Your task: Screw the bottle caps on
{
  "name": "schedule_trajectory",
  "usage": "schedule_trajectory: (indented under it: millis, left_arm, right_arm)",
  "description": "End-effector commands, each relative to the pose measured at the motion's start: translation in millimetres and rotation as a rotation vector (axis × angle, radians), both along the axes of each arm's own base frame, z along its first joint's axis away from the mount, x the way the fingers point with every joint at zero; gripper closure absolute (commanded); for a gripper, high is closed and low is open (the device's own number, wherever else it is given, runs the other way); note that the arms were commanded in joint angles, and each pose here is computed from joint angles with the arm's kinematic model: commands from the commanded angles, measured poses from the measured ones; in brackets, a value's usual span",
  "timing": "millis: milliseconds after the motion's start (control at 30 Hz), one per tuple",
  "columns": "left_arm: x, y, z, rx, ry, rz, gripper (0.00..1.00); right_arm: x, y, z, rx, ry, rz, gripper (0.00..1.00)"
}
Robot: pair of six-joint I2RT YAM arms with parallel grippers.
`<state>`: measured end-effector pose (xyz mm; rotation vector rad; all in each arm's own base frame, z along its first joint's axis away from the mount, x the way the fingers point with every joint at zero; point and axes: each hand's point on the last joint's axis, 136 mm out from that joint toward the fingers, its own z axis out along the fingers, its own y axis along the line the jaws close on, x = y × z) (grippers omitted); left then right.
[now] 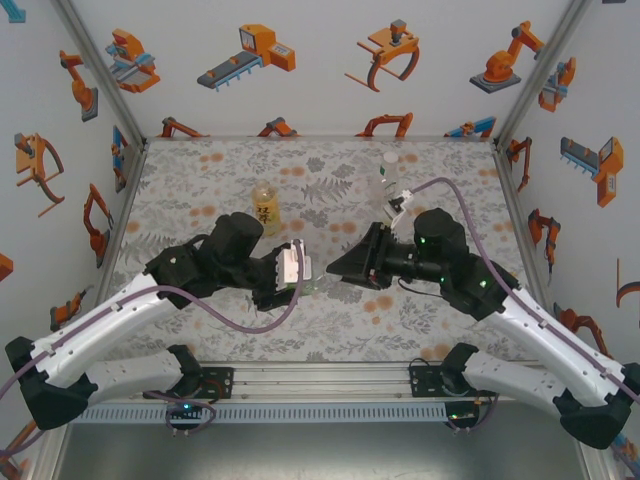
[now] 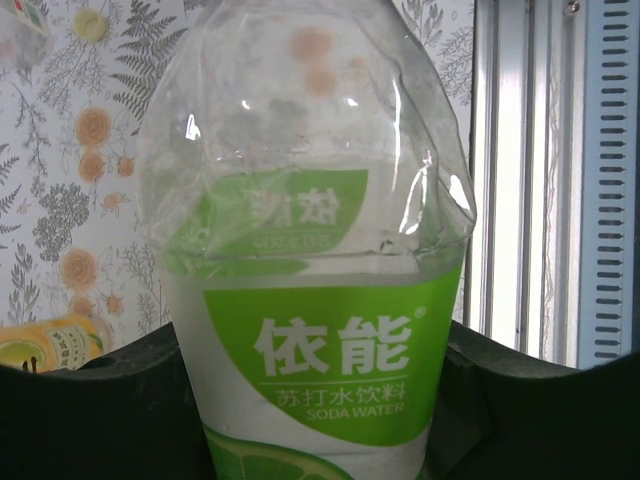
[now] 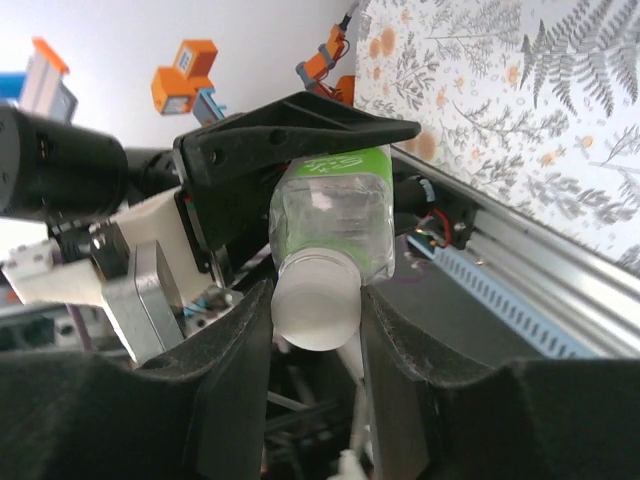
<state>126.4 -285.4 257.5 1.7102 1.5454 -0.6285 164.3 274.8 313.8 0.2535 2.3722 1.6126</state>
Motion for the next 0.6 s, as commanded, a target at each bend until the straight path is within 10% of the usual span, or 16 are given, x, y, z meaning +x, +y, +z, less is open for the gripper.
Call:
schedule_trajectory:
  millis: [0,200,567]
  left_arm:
    - [2.4,-20.4,42.7,-0.174,-0.075,-0.029,1.0]
    - [1.7,-19.6,37.8,-0.167,-0.079,-0.035,1.0]
    - [-5.7,-15.1,30.4,-0.175,-0.071,-0.054,1.0]
  right_arm:
    - [-7.9,4.5,-29.6,-0.034,0.229,-0.055,1.0]
    - [-6.8,1.8,-20.5,-0.077,0.149,-0.049,0.93]
    - [-1.9,-11.6,34.5,-0.169,-0.269,0.038,0.35]
